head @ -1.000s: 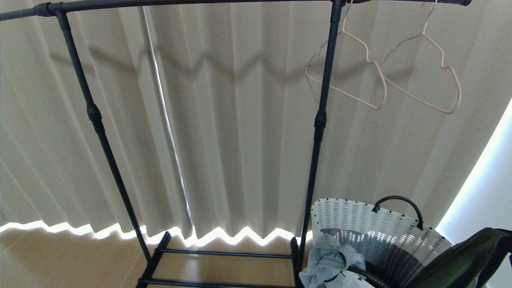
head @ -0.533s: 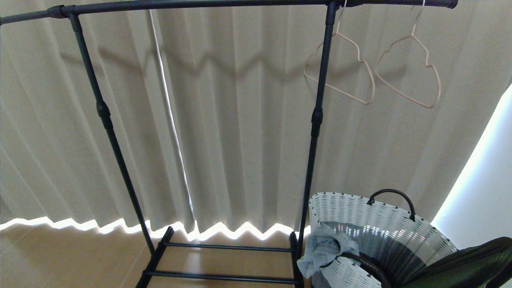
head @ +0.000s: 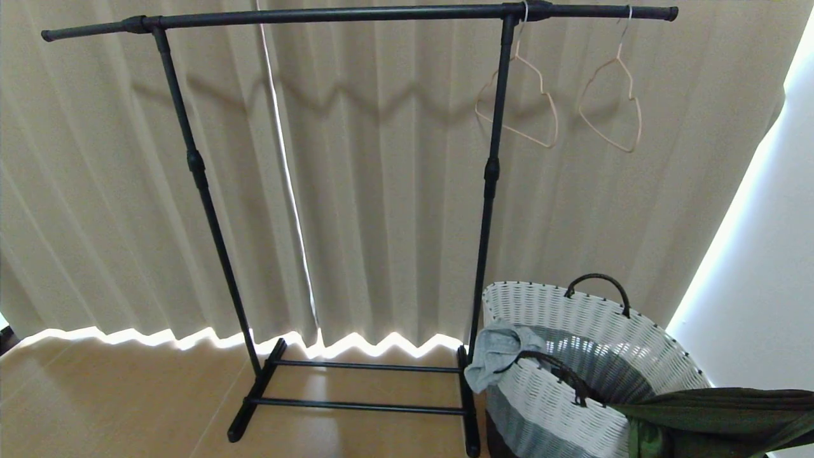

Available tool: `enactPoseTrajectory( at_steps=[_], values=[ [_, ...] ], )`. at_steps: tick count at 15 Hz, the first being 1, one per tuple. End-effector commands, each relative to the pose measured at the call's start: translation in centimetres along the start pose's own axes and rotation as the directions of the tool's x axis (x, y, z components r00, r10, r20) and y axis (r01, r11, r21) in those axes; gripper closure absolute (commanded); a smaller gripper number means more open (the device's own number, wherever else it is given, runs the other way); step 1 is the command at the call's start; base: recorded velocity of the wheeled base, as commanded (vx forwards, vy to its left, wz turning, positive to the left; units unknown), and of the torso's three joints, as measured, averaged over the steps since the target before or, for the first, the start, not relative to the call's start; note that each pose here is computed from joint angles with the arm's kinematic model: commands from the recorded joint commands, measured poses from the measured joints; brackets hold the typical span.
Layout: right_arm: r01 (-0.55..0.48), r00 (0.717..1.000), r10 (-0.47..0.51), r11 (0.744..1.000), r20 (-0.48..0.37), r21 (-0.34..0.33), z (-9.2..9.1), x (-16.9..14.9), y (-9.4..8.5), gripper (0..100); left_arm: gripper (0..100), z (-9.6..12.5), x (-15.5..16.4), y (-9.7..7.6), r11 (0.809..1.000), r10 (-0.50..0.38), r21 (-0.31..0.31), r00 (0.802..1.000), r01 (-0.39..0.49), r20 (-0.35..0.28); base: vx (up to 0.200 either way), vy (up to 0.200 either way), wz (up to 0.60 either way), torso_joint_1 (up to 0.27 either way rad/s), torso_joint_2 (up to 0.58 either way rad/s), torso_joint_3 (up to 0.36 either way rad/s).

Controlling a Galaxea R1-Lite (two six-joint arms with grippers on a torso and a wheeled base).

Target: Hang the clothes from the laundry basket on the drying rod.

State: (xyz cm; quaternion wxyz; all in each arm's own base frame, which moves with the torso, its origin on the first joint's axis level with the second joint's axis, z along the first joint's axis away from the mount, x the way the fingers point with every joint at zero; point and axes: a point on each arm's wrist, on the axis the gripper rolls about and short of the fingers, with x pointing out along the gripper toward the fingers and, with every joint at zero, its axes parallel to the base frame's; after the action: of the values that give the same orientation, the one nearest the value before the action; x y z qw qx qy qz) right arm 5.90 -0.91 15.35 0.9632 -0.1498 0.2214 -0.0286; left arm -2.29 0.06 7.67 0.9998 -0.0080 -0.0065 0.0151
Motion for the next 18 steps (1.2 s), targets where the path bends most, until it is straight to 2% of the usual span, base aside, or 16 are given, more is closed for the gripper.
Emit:
enactPoseTrajectory(
  at_steps=[1, 5, 14, 18],
  values=[
    [-0.002, 1.0, 0.002, 1.0, -0.004, -0.001, -0.1, 0.0, 0.0, 100, 0, 0.0, 0.0, 0.0, 1.0, 0.0, 0.0, 1.0, 0.0, 0.001, 0.0, 0.0, 0.0, 0.0, 0.0, 0.0],
    [-0.008, 1.0, 0.008, 1.0, -0.002, -0.005, 0.0, 0.1, 0.1, 100, 0, 0.0, 0.0, 0.0, 1.0, 0.0, 0.0, 1.0, 0.0, 0.001, 0.0, 0.0, 0.0, 0.0, 0.0, 0.0],
    [-0.049, 0.999, 0.049, 0.998, 0.017, -0.025, 0.3, 0.1, 0.3, 100, 0, 0.0, 0.0, 0.0, 1.0, 0.0, 0.0, 1.0, 0.0, 0.001, 0.0, 0.2, 0.0, 0.002, 0.0, 0.0],
    [-0.088, 0.994, 0.09, 0.995, 0.054, -0.049, 1.1, 0.1, 0.3, 100, 0, 0.0, 0.0, 0.0, 1.0, -0.004, 0.014, 1.0, 0.004, 0.001, 0.0, 0.0, 0.0, 0.0, 0.0, 0.0]
  ],
)
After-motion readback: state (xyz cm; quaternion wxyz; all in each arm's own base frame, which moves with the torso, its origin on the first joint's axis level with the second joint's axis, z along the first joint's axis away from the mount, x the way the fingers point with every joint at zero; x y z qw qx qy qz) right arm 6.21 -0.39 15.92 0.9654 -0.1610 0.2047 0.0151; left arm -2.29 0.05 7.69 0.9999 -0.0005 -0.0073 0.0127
